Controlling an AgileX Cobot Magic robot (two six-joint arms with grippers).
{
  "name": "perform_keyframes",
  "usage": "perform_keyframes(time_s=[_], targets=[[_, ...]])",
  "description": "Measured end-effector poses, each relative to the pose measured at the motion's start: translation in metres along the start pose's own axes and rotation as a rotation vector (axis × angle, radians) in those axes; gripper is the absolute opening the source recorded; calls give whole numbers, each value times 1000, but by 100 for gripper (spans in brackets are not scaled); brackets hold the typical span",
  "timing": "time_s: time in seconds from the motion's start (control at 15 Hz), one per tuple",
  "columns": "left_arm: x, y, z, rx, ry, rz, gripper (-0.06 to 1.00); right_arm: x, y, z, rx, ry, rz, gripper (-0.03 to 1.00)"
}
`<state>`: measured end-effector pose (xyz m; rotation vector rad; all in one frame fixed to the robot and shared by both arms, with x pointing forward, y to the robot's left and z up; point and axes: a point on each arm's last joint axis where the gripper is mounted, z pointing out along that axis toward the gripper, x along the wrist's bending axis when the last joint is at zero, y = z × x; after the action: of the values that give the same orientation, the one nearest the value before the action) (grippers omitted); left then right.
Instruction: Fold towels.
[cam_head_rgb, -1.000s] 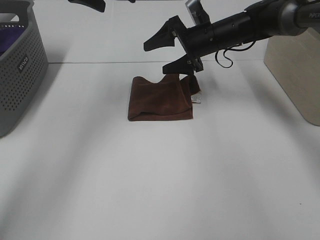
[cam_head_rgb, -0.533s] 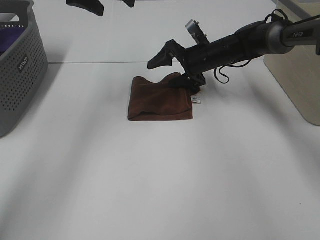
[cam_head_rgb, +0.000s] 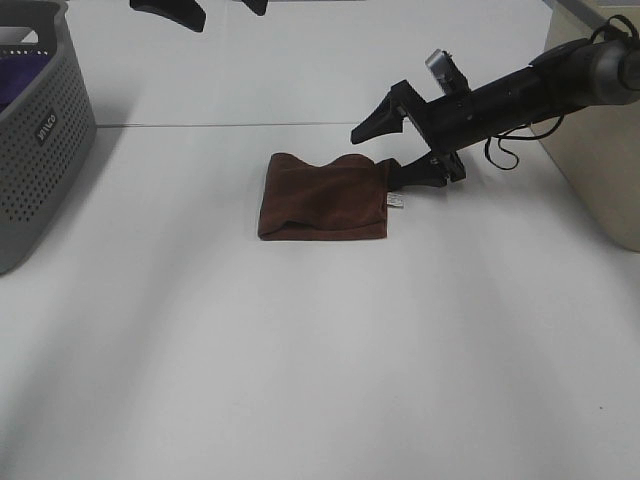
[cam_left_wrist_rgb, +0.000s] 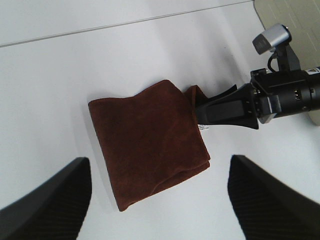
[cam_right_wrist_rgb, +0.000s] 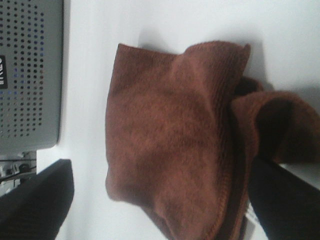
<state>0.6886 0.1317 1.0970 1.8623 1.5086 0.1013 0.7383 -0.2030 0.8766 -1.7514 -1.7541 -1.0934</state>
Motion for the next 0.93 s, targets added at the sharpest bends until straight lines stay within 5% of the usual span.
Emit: perform_keyframes(time_s=[0.13, 0.33, 0.6, 0.93], targets=[[0, -2, -1, 23, 8, 7, 70, 10, -5, -8, 75, 19, -45, 90], [0, -4, -27, 54, 98, 77, 70, 57, -7, -40, 139, -8, -205, 90], [-12, -3, -103, 2, 228, 172, 70, 114, -10, -99, 106, -228, -312, 90], [-22, -28, -177, -81, 323, 181, 70, 154, -36, -152, 58, -398, -352, 90]])
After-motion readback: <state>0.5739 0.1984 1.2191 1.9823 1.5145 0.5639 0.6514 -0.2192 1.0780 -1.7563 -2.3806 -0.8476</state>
